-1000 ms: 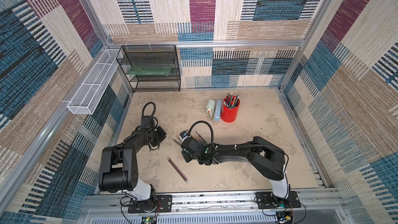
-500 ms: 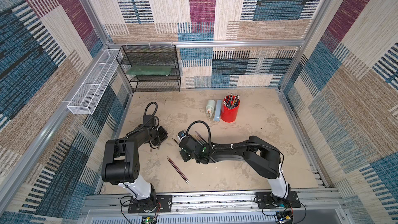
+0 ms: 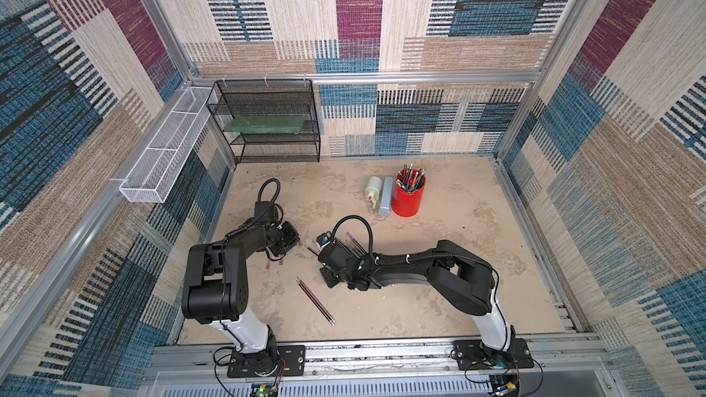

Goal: Remove the protective cover of the pencils
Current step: Place the protective sleeve at the center of the board.

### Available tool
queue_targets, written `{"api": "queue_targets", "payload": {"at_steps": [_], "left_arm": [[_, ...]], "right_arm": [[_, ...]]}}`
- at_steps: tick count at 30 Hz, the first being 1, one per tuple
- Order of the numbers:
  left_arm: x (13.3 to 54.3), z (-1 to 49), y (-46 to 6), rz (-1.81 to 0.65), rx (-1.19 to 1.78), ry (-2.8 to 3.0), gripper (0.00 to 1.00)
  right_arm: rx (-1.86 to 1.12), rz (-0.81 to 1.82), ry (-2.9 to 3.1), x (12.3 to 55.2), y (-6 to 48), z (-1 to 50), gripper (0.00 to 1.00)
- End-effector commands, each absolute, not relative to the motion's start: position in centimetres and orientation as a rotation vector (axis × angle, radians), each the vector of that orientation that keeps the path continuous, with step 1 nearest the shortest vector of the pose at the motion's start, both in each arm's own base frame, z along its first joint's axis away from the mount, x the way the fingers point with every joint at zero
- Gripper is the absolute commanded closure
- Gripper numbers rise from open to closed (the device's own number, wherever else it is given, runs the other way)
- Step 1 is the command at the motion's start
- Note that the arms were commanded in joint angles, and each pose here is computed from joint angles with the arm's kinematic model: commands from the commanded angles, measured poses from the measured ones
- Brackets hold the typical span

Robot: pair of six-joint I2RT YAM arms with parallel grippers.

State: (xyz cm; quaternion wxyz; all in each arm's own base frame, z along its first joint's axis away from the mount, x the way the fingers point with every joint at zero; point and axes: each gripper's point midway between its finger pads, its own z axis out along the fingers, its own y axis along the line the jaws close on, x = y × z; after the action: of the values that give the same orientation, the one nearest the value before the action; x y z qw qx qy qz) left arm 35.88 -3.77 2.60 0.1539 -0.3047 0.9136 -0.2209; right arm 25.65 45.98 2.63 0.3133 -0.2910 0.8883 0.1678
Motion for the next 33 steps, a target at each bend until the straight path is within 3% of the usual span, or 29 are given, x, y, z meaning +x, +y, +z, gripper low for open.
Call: {"api": "queue_targets", "payload": {"at_steps": [1,19,29,33], "left_arm": [[34.8,2.0,-3.3,-0.576,-0.882,2.661,0.76],[34.8,2.6,-3.5,-0.597,-0.878,2.648,0.73],[34.4,4.0,-3.4,-0.597,-0.862,2.613,0.61],[34.0,5.0,-2.7,-0.542,-0.864,2.587,0.59]], "right_arm": [[-0.767,0.454,2.360,25.4,46.1,2.3,0.84],[-0.792,0.452,2.389,24.0,46.4,1.4,0.89],[-0.796,0.456,2.377,23.4,46.7,2.2,0.90],[-0.774,0.447,2.349,24.1,46.8,3.7,0.86]]}}
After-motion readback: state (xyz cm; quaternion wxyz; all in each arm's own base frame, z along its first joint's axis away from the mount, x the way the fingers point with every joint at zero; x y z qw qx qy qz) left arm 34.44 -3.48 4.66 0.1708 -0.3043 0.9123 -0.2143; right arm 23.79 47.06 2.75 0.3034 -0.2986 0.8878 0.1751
